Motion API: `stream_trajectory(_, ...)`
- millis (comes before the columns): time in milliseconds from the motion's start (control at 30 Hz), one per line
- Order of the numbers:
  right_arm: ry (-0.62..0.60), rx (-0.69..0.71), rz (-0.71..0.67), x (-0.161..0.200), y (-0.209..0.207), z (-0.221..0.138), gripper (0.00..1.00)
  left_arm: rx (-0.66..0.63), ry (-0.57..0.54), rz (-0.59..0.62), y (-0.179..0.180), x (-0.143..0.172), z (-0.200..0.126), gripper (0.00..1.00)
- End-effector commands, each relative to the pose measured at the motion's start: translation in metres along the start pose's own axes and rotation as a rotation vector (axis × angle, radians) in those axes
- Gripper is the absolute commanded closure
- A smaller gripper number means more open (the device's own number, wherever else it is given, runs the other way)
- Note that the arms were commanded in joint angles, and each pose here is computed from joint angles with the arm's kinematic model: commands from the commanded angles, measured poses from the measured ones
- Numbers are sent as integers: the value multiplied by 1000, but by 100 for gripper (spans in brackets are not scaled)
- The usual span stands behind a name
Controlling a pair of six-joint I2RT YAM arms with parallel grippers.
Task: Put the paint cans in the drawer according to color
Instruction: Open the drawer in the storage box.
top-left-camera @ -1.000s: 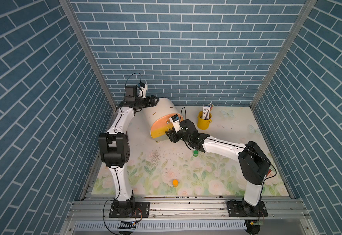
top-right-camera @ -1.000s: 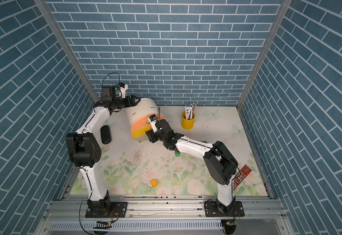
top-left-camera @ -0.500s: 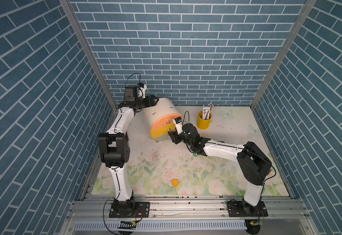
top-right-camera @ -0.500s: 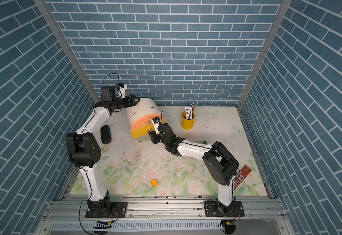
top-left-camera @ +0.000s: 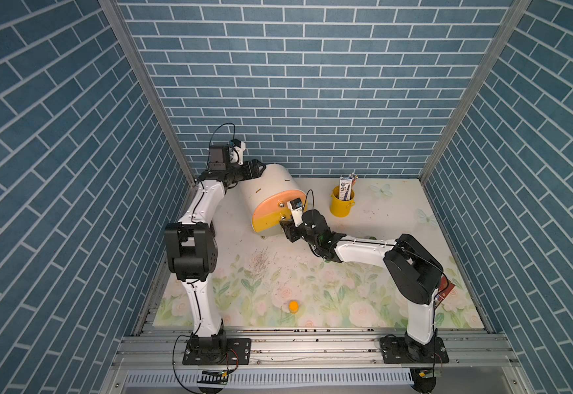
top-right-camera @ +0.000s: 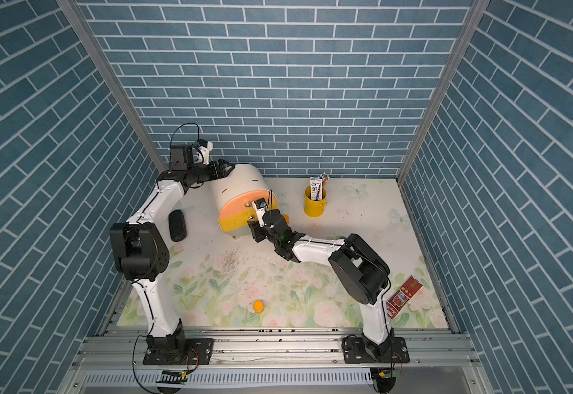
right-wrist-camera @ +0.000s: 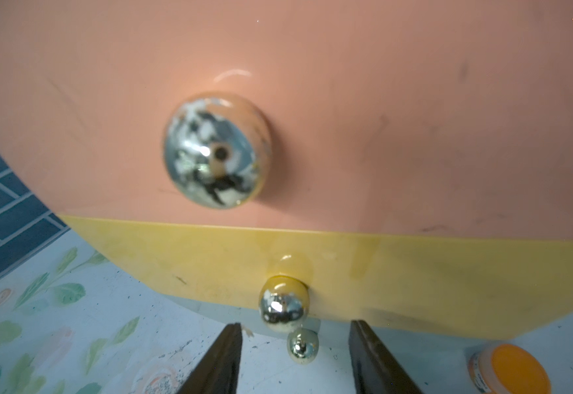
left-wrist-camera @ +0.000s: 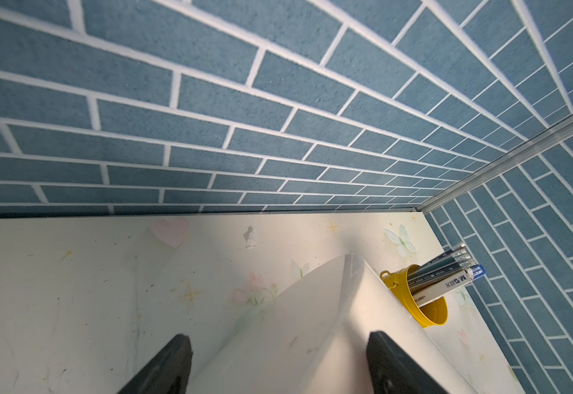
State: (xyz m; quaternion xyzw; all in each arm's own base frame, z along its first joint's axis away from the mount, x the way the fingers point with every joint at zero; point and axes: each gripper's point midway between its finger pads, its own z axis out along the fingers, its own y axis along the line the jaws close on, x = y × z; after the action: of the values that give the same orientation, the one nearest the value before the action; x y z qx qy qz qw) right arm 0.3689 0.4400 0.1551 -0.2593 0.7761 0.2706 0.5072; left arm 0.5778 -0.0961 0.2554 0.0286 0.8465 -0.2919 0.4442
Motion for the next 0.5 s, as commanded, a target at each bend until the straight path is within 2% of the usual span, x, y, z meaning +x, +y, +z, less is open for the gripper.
stream_trajectory(0, -57, 10, 9, -16, 1, 7, 49, -15, 52, -37, 4, 16, -3, 15)
stream_trajectory(467, -64, 26, 30, -16, -2, 16, 62, -13, 49, -35, 3, 14, -5, 15)
